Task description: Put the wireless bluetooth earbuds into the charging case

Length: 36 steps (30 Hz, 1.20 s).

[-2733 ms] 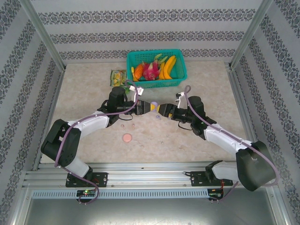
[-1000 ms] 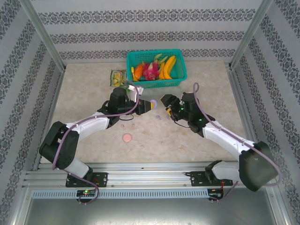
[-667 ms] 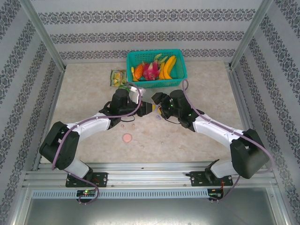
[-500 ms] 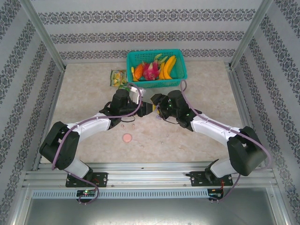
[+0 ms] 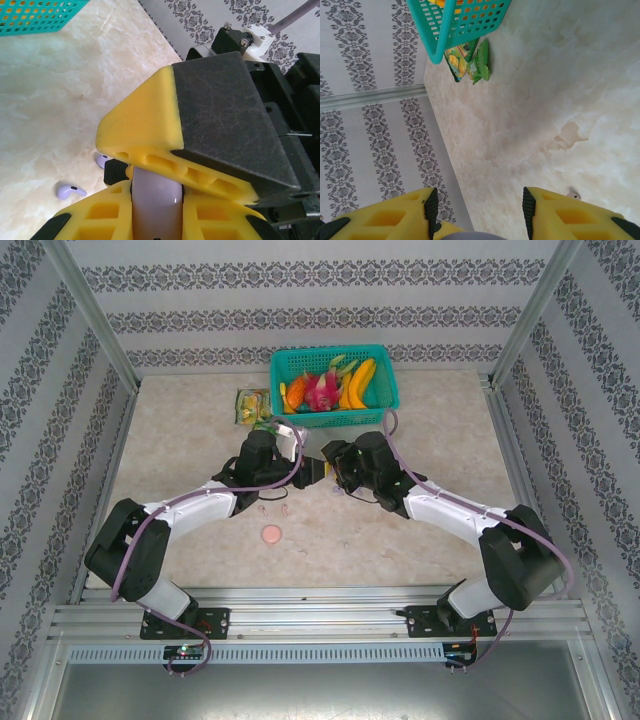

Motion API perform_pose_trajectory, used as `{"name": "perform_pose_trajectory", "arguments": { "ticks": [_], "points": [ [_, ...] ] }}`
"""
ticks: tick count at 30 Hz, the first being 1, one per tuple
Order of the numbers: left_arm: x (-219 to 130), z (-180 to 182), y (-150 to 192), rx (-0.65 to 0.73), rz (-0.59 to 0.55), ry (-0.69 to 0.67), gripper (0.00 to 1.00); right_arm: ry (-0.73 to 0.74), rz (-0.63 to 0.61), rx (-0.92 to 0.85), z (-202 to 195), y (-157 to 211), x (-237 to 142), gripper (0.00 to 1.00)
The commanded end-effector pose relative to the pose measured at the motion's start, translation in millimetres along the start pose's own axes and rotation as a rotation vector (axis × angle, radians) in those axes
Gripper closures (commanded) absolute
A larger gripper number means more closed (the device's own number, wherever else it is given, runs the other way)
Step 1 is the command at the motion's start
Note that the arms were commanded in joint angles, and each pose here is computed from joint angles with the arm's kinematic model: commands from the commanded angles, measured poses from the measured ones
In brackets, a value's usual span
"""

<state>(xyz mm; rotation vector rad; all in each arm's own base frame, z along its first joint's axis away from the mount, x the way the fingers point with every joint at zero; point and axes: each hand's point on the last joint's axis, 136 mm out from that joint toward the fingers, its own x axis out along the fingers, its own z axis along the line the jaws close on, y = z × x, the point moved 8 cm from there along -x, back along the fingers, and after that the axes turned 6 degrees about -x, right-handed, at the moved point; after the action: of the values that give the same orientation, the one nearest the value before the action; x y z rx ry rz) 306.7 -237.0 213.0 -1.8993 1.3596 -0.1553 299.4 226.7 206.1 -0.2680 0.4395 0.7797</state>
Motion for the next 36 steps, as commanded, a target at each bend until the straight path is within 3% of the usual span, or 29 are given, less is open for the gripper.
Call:
{"name": "perform_pose_trajectory", "arguments": {
  "ticks": [1,7,12,31,33,36],
  "points": [
    [1.7,-6.7,0.1,0.051,-0.007,0.028,0.78,-0.029,-0.008,0.0,7.9,2.1,3.5,0.62],
    [-3.9,-8.9,-2.8,0.061,-0.022,0.023,0.62,-0.011,-0.021,0.009,-0.7,-1.6,1.9,0.63],
    [-6.8,-11.6,-6.1,0.062,-0.03,0.035,0.6,-0.005,-0.03,0.016,-4.9,-4.2,-0.5,0.63],
    [-8.4,-14.7,-8.7,0.053,-0.04,0.057,0.84,0.003,-0.033,0.028,-11.4,-7.6,-1.0,0.61],
    [-8.2,-14.8,-8.5,0.053,-0.041,0.058,0.88,-0.004,-0.034,0.025,-10.4,-8.6,-1.2,0.54],
    [-7.8,-13.9,-8.0,0.051,-0.039,0.056,0.91,-0.04,-0.039,0.0,-5.2,-13.8,-6.9,0.31]
  ]
}}
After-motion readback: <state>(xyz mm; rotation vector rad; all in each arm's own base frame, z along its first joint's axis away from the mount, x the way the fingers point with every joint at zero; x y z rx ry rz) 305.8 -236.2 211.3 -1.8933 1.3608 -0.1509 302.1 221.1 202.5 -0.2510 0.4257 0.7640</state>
